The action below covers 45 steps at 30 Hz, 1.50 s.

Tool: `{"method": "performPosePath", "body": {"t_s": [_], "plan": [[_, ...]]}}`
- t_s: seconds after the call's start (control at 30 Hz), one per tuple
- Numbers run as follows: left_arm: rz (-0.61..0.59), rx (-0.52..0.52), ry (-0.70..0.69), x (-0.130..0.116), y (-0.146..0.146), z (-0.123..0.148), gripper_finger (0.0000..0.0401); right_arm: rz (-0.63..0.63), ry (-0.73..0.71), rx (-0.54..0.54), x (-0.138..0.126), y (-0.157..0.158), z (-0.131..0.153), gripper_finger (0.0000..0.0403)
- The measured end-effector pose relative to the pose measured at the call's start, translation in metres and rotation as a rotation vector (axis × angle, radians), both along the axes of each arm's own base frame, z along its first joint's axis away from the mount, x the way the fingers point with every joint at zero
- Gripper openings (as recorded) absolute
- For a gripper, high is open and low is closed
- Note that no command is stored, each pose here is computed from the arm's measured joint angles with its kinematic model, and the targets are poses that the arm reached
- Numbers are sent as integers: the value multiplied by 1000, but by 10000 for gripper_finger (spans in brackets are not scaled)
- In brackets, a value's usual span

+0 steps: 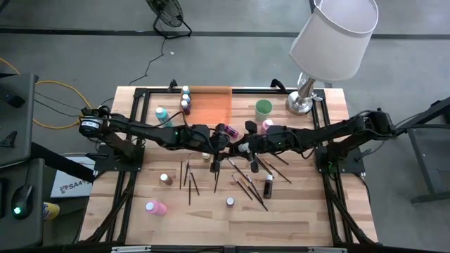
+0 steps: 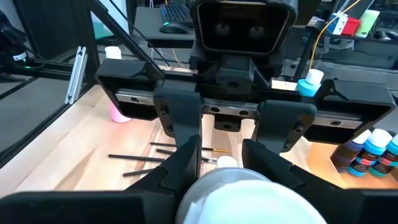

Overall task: Pick & Place Paint Supplies
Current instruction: Put the gray paint bottle into the orange bin

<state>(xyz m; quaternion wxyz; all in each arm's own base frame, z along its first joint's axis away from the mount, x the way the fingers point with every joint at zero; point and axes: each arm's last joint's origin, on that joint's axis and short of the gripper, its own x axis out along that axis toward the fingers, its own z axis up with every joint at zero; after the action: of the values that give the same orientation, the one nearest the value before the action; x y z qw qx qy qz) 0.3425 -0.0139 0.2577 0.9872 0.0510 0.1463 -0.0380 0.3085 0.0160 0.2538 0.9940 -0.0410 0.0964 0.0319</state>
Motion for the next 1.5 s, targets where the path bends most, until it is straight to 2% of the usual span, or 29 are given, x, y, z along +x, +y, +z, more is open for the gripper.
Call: {"method": "performPosePath", "body": {"t_s": [0.13,0.3,0.5,0.7,0.83,1.0,1.17,1.37,1.5], "plan": [[0,4,9,0,0,0,110,-11,-14,2,-3,-1,4,134],[24,42,57,-3,1,-4,110,-82,-31,-10,-15,-1,19,189],[63,110,56,-5,3,-2,110,-119,63,-10,-41,4,31,246],[153,202,43,-14,7,10,109,-355,217,-21,-67,10,26,251],[171,214,35,-21,14,18,109,-370,251,8,-74,17,15,244],[77,149,-78,-26,25,14,109,-294,71,33,-67,19,-13,239],[-8,80,-189,-28,34,11,109,-266,-189,25,-66,15,-20,238],[-87,59,-313,-30,30,15,109,-164,-309,45,-51,7,-29,238],[-107,55,-322,-26,30,10,109,-175,-369,18,-35,1,-39,238]]}}
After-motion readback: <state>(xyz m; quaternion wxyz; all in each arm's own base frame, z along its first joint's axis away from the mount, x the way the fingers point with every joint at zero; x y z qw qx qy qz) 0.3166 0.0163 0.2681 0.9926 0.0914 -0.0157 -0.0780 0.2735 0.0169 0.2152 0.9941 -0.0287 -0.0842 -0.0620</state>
